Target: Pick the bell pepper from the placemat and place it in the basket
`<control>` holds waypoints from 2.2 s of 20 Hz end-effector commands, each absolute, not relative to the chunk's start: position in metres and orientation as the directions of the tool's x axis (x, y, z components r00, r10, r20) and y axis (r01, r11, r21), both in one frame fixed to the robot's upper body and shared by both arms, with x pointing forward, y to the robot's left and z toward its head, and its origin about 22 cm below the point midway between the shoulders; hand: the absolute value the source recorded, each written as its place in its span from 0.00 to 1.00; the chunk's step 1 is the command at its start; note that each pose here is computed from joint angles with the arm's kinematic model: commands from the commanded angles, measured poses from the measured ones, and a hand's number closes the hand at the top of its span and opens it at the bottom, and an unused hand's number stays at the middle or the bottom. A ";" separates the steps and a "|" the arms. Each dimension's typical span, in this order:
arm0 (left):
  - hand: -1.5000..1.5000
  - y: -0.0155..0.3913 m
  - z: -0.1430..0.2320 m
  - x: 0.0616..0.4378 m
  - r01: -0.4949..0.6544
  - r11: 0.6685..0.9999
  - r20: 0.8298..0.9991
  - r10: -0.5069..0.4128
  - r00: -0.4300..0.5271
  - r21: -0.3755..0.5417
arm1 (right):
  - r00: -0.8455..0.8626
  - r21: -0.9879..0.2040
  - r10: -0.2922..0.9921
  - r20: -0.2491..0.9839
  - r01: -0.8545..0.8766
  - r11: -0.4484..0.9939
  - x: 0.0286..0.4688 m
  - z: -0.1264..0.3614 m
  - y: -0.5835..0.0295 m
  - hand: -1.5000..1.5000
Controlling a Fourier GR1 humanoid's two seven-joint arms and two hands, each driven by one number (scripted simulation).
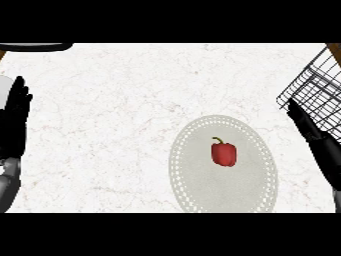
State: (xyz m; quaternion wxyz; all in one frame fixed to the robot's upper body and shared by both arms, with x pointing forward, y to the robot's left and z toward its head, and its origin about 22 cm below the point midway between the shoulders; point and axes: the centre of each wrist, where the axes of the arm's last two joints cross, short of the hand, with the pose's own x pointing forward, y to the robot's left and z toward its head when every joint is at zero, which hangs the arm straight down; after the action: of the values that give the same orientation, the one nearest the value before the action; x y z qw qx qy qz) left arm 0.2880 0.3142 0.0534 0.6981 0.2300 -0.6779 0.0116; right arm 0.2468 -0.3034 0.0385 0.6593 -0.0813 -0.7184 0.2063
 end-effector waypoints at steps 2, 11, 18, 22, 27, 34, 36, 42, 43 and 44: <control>0.50 0.305 0.044 0.279 -0.298 0.915 0.962 -0.269 0.056 0.273 | -0.145 -0.454 0.457 0.878 0.057 0.889 0.248 0.060 -0.306 1.00; 0.50 0.289 0.053 0.289 -0.156 0.965 0.978 -0.204 0.051 0.210 | -0.402 -0.336 0.536 0.743 0.468 0.817 0.263 0.057 -0.210 0.00; 0.50 0.284 0.041 0.289 -0.172 0.962 0.977 -0.201 0.073 0.210 | -0.067 -0.447 0.707 0.705 0.732 0.515 0.254 0.034 -0.222 0.00; 0.50 0.301 0.057 0.291 -0.190 0.959 0.977 -0.202 0.070 0.212 | 0.149 -0.682 0.752 0.642 0.560 0.471 0.246 0.043 -0.235 0.00; 0.50 0.303 0.052 0.289 -0.194 0.954 0.973 -0.218 0.077 0.229 | 0.354 -0.868 0.793 0.496 0.207 0.451 0.222 0.033 -0.221 0.00; 0.50 0.293 0.040 0.284 -0.182 0.961 0.977 -0.202 0.065 0.211 | 0.430 -0.886 0.787 0.442 0.072 0.458 0.198 0.123 -0.170 0.00; 0.50 0.301 0.049 0.289 -0.180 0.963 0.979 -0.193 0.073 0.203 | 0.466 -0.885 0.771 0.433 0.058 0.462 0.185 0.142 -0.157 0.00; 0.50 0.295 0.051 0.298 -0.177 0.964 0.980 -0.187 0.074 0.198 | 0.428 -0.838 0.731 0.532 0.148 0.524 0.166 0.162 -0.132 0.00; 0.50 0.306 0.055 0.289 -0.158 0.967 0.979 -0.192 0.068 0.201 | 0.425 -0.847 0.742 0.519 0.138 0.513 0.179 0.158 -0.136 0.00; 0.50 0.295 0.057 0.302 -0.159 0.965 0.978 -0.198 0.066 0.206 | 0.415 -0.838 0.735 0.536 0.157 0.523 0.186 0.148 -0.137 0.00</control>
State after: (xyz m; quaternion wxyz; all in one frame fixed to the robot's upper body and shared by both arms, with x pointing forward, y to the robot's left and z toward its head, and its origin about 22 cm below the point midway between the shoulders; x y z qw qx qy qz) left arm 0.2900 0.2978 0.0504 0.7193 0.1332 -0.6817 -0.0094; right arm 0.1806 -0.1468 0.1486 0.6920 -0.4339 -0.5306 0.2264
